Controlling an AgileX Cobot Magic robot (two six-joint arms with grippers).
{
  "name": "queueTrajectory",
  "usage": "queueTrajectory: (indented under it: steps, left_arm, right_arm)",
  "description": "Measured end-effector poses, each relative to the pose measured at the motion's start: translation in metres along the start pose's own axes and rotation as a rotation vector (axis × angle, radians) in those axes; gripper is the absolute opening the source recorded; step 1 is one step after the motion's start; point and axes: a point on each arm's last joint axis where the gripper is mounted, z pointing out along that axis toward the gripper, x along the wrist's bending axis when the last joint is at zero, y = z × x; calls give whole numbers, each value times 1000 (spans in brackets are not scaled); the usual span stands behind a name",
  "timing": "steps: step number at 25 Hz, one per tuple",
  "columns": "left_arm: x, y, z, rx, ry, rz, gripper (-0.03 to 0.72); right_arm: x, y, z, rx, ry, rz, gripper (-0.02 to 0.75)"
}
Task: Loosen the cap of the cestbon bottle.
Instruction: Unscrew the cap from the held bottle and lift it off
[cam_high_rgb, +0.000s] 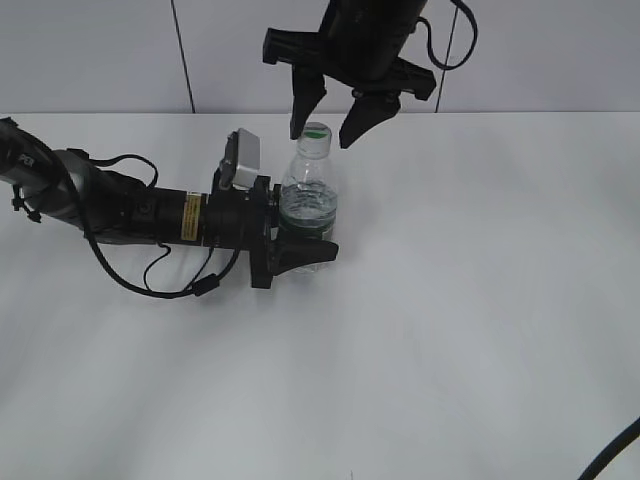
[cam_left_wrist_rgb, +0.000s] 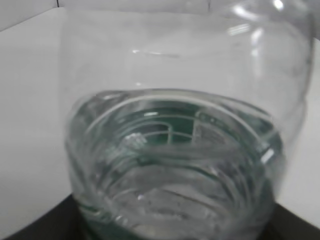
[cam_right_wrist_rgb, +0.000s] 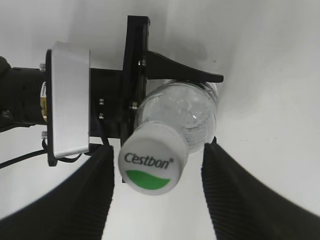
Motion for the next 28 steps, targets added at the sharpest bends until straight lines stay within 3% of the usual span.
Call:
queueTrajectory:
  steps: [12, 18, 24, 28]
  left_arm:
    - [0, 0, 0, 0, 0, 0, 412]
    - [0, 0, 0, 0, 0, 0, 412]
    - [0, 0, 0, -1, 4, -1, 412]
    - [0, 0, 0, -1, 5, -2, 412]
  right_arm:
    - [1, 0, 4, 15, 21, 0, 427]
    - [1, 0, 4, 15, 20, -15, 301]
    - [0, 0, 4, 13, 12, -62, 301]
    - [0, 0, 4, 11, 9, -189, 301]
